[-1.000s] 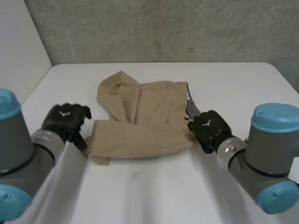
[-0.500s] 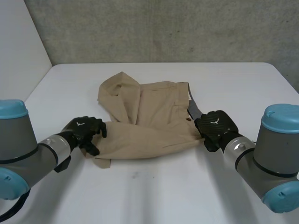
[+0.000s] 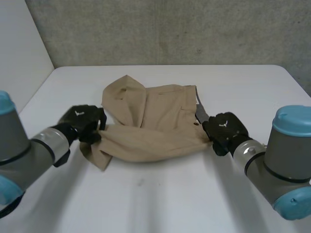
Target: Fold the shorts.
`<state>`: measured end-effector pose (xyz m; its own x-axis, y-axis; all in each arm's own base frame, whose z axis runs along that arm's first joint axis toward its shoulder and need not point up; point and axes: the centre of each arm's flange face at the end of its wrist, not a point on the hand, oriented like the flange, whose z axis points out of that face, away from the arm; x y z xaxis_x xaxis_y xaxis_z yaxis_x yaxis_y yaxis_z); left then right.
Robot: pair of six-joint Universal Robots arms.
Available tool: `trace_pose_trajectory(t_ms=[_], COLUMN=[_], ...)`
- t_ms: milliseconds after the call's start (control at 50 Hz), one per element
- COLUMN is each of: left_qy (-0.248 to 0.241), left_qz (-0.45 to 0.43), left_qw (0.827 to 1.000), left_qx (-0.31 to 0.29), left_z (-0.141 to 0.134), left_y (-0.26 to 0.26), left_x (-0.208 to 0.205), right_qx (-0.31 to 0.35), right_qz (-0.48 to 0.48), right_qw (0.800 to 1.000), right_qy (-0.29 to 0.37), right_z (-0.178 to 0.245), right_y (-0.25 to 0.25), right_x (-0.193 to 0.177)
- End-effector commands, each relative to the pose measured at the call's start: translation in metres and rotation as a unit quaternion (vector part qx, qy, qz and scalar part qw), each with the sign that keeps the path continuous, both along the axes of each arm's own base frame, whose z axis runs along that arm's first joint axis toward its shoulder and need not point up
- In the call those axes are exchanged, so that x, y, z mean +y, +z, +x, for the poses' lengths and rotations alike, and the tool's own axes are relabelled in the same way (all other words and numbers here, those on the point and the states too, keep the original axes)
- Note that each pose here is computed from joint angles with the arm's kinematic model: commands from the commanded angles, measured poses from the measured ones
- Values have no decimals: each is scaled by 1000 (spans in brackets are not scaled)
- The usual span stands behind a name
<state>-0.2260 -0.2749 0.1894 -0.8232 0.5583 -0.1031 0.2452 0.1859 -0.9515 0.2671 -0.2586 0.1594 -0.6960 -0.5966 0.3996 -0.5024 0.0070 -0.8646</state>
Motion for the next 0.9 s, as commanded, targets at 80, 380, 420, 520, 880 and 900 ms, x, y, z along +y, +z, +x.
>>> trace_pose_trajectory(t_ms=[80,380,420,520,880,900], left_qy=[5,8,8,8,10,9], left_qz=[-70,72,78,95,60,55], left_qw=[997,997,997,995,998,998], left_qx=[44,13,12,8,1,2], left_z=[9,7,6,6,-3,-3], left_y=[85,4,0,-10,10,12], left_x=[41,42,42,40,54,56], right_qx=[-5,26,28,30,34,34], right_qz=[-92,-17,-12,-10,-8,-8], right_qw=[996,999,999,999,999,999], right_qy=[8,32,31,30,32,32], right_z=[-1,13,12,11,12,12], right_y=[92,59,57,55,52,52], right_x=[3,13,13,14,14,14])
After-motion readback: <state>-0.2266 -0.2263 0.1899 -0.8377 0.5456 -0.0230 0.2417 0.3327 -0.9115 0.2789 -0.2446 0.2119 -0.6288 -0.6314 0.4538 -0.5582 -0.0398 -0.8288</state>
